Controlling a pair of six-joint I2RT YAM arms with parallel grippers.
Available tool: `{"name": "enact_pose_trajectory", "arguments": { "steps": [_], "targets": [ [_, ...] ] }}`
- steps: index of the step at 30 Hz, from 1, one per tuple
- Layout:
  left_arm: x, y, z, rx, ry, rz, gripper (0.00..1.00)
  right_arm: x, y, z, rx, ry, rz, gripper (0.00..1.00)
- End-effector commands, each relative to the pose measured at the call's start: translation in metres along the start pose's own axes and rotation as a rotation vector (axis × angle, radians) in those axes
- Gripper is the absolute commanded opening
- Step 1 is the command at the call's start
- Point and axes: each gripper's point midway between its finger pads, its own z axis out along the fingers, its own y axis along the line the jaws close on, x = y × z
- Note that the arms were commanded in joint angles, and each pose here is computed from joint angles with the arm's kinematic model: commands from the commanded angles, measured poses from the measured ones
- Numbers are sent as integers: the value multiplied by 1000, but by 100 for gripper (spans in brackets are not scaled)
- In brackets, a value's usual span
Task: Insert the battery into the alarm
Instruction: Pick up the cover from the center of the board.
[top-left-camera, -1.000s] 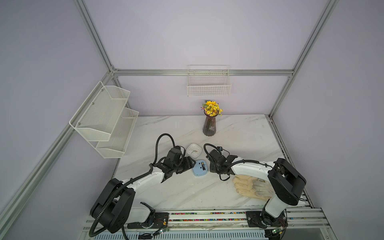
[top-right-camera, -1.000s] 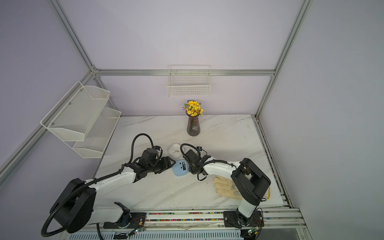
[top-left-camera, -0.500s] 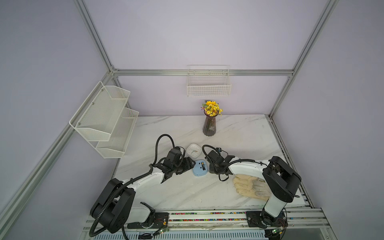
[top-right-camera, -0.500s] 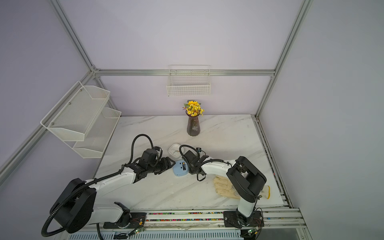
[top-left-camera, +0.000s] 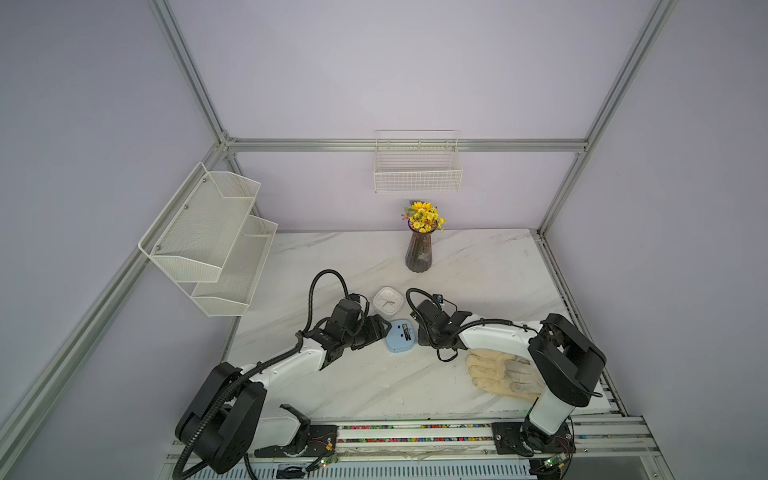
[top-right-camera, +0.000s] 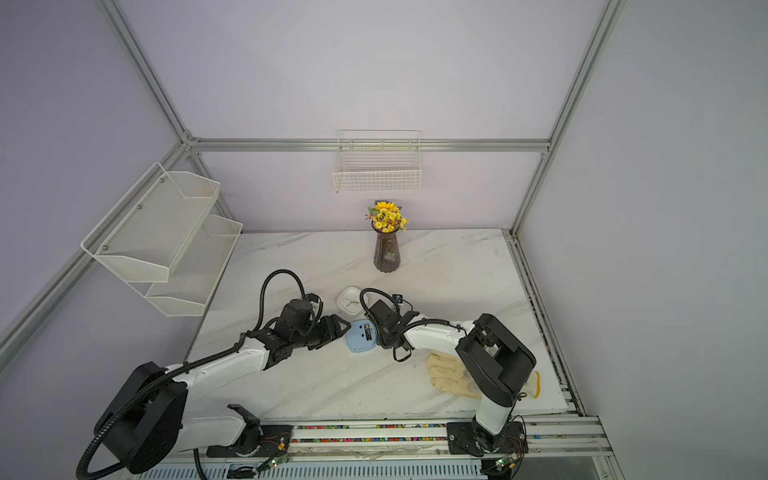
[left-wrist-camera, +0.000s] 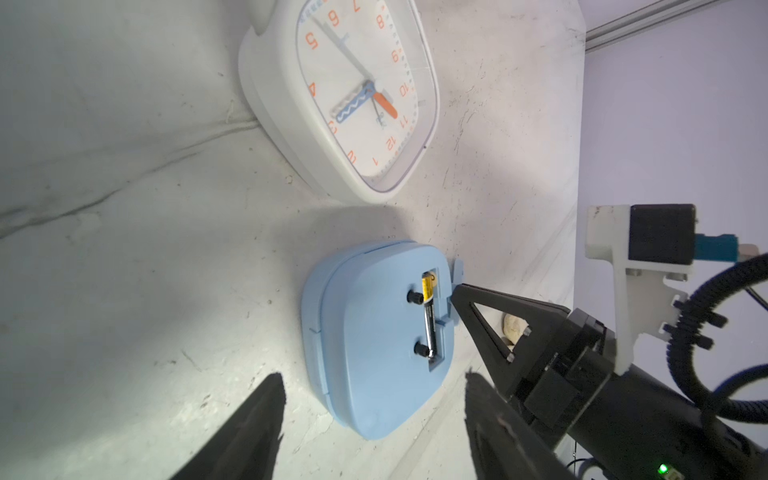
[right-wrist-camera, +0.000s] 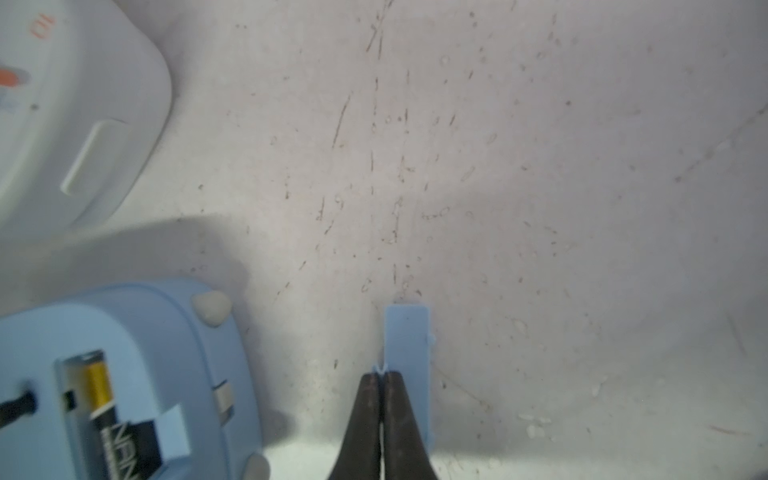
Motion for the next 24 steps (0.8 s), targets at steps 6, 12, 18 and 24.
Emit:
{"name": "enact_pose_trajectory", "arguments": {
  "steps": [6, 12, 18, 24],
  "targets": [
    [-3, -56, -26, 139, -133, 252, 74, -37, 45, -64, -350, -134, 216, 0],
    [9, -80, -39, 222, -203, 386, 74, -56, 62, -106, -556, -183, 376, 0],
    [12, -87, -44, 246, -269, 483, 73, -65, 79, -135, -777, -184, 524, 0],
    [11, -104, -44, 306, -300, 580, 68, -60, 92, -145, -882, -168, 588, 0]
  ]
}}
